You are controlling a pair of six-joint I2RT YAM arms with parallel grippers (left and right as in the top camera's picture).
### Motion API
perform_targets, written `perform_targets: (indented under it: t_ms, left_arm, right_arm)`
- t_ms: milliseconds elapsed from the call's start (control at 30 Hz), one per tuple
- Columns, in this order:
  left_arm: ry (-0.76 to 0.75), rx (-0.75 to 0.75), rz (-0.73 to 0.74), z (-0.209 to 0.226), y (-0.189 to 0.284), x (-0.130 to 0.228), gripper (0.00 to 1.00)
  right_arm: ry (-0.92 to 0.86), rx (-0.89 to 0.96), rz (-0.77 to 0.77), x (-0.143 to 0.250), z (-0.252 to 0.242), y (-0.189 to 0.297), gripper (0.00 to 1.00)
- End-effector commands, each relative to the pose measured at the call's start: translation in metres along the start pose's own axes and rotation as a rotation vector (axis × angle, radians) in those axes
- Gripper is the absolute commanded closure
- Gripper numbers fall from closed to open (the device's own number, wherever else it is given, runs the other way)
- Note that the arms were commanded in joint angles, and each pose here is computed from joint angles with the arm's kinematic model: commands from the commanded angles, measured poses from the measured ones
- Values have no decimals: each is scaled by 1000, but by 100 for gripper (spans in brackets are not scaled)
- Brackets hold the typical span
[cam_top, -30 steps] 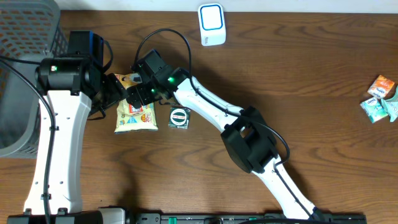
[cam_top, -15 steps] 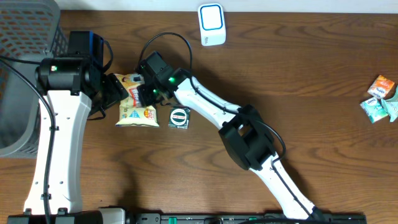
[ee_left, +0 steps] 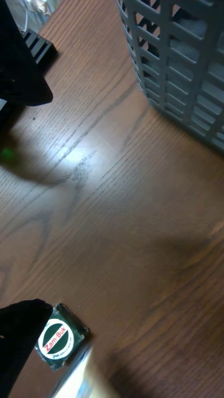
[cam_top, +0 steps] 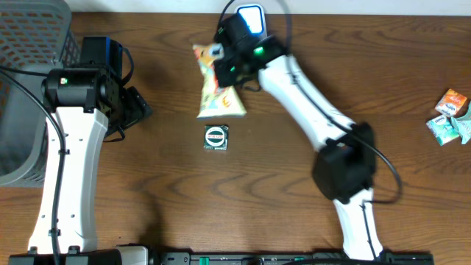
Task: Scan the item barcode
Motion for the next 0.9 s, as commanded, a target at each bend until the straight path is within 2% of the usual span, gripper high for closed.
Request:
perform_targets:
  t_ms: [0, 200, 300, 367, 533, 633, 667, 733, 867]
  left_arm:
    - [7, -11, 1, 2, 0, 0, 2]
    - [8, -11, 1, 2, 0, 0, 2]
    - [7, -11, 1, 2, 0, 0, 2]
    - [8, -11, 1, 2, 0, 0, 2]
    - [7, -11, 1, 2, 0, 0, 2]
    - [8, -11, 1, 2, 0, 0, 2]
    - [7, -11, 1, 2, 0, 0, 2]
    - [7, -11, 1, 2, 0, 0, 2]
    - [7, -11, 1, 2, 0, 0, 2]
  right_arm:
    - [42, 63, -120, -10, -1, 63, 99]
    - [81, 287, -61, 3, -27, 80, 99]
    - [101, 495, -4, 12, -48, 75, 99]
    - [105, 565, 49, 17, -59, 67, 99]
    - [101, 617, 162, 25, -75, 40, 99]
    - [96, 639, 210, 28, -83, 25, 93]
    - [97, 645, 224, 29, -85, 22, 87]
    - [99, 657, 253, 32, -87, 17, 60]
    - [101, 665, 273, 35, -89, 15, 53]
Point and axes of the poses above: each gripper's point midway between its finger pads, its own y axis back along the fingers, its own z axis along the line the jaws close on, x = y × z, the point moved 10 cm from there along y, back along the fingers, and after that the axes turned 14 degrees about -y, right-handed, at the moved point
